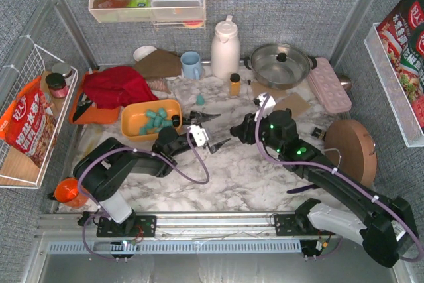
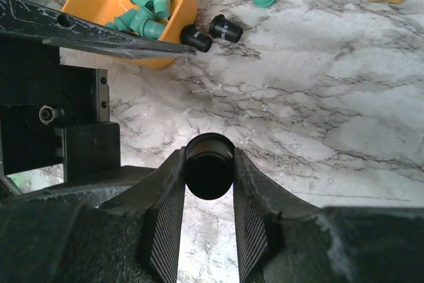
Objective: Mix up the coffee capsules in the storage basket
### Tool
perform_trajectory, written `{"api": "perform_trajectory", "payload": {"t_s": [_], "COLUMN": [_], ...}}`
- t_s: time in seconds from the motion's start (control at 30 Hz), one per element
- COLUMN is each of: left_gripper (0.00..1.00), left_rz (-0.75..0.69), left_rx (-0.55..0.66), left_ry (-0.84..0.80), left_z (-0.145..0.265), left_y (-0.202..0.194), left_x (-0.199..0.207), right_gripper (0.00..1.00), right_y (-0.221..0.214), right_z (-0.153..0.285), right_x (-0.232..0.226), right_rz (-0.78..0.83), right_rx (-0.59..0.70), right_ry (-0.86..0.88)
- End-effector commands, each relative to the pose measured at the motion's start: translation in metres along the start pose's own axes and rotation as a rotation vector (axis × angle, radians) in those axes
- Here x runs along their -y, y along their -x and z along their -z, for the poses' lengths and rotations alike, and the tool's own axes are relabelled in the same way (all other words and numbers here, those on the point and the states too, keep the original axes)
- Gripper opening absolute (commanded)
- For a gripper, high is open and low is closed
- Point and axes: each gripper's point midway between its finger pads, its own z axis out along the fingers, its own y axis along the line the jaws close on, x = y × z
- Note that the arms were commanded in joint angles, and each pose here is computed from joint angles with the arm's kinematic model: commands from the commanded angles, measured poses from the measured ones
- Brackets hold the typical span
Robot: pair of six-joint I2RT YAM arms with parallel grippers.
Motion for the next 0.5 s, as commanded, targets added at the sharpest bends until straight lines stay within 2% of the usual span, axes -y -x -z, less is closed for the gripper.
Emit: {"api": "perform_trajectory", "payload": {"t_s": [0.0,0.37,0.47], "left_gripper": [0.99,0.99,0.94], "left_rz": [-0.089,-0.101,-0.101], "left_rx": [0.064,0.015,0.009], "left_ry": [-0.061,-0.069,-0.065], "left_z": [-0.011,-0.017,-0.018], "left_y": [0.012,0.003,0.003], "left_x": [0.008,0.012,0.01], "right_gripper": [0.2,0.2,0.2], "right_y": [0.012,0.012,0.013], "right_z": [-0.008,-0.015,-0.015], "right_x": [-0.016,-0.026,-0.027], "right_rz": [-0.047,-0.095,-0.1], "right_rx": [0.054,0.053,0.052], "right_ry": [0.077,0.126,0.129]}}
